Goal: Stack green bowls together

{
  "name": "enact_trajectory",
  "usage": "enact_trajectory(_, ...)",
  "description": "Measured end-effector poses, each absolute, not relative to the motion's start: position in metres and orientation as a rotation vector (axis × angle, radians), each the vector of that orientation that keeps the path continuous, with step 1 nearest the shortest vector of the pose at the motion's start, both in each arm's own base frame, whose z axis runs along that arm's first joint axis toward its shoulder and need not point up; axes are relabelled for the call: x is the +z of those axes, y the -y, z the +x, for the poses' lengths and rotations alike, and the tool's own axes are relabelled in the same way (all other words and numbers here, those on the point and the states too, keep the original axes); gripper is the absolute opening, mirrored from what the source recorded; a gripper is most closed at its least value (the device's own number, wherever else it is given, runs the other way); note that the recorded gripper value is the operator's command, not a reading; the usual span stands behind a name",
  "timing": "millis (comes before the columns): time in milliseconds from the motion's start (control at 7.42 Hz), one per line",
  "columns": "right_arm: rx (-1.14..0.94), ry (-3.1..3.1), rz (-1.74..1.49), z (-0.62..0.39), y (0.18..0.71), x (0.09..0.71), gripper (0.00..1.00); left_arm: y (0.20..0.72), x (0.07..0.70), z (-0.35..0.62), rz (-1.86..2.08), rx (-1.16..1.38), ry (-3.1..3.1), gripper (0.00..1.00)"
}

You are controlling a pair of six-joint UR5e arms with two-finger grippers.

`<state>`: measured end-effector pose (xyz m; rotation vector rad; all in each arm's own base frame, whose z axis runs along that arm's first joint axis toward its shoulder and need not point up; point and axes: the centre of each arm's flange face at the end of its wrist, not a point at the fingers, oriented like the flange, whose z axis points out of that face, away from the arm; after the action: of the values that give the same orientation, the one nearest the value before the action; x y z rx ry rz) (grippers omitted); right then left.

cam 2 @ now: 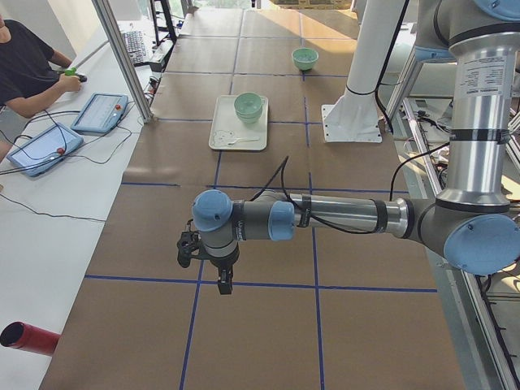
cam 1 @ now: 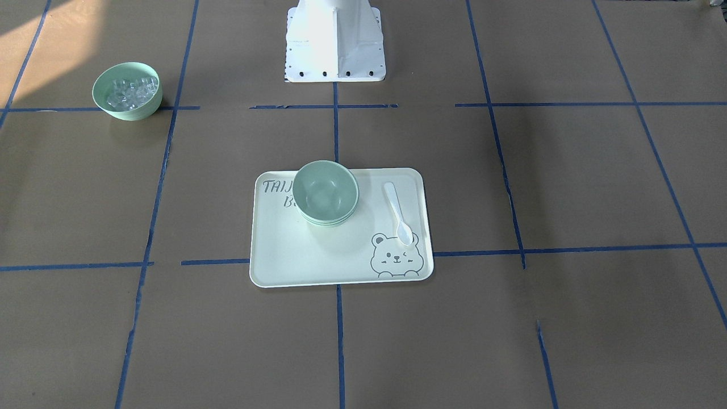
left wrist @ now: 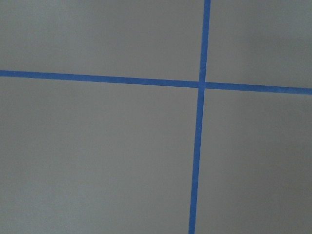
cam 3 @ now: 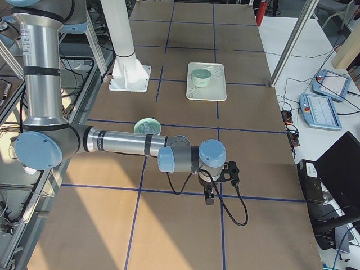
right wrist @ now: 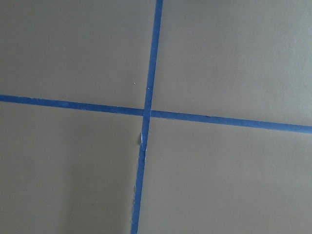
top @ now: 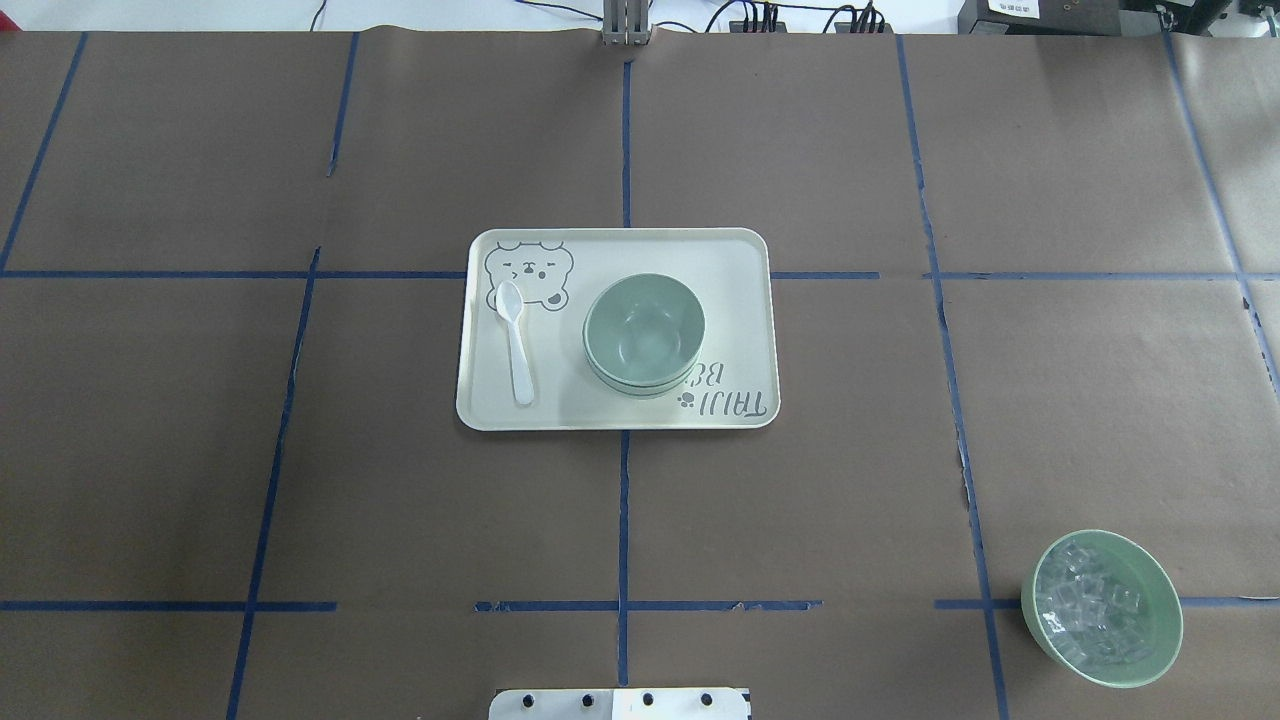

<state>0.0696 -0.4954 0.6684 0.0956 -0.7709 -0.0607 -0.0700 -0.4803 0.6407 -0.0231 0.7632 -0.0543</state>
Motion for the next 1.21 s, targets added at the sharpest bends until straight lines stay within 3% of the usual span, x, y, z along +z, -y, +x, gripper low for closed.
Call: enact_trajectory(1213,-0.063,0.773,0.102,0.0695,0.4958,0.665,1.0,0.4809,0.6401,-0.07,-0.021,-0.053,-0.763,1.0)
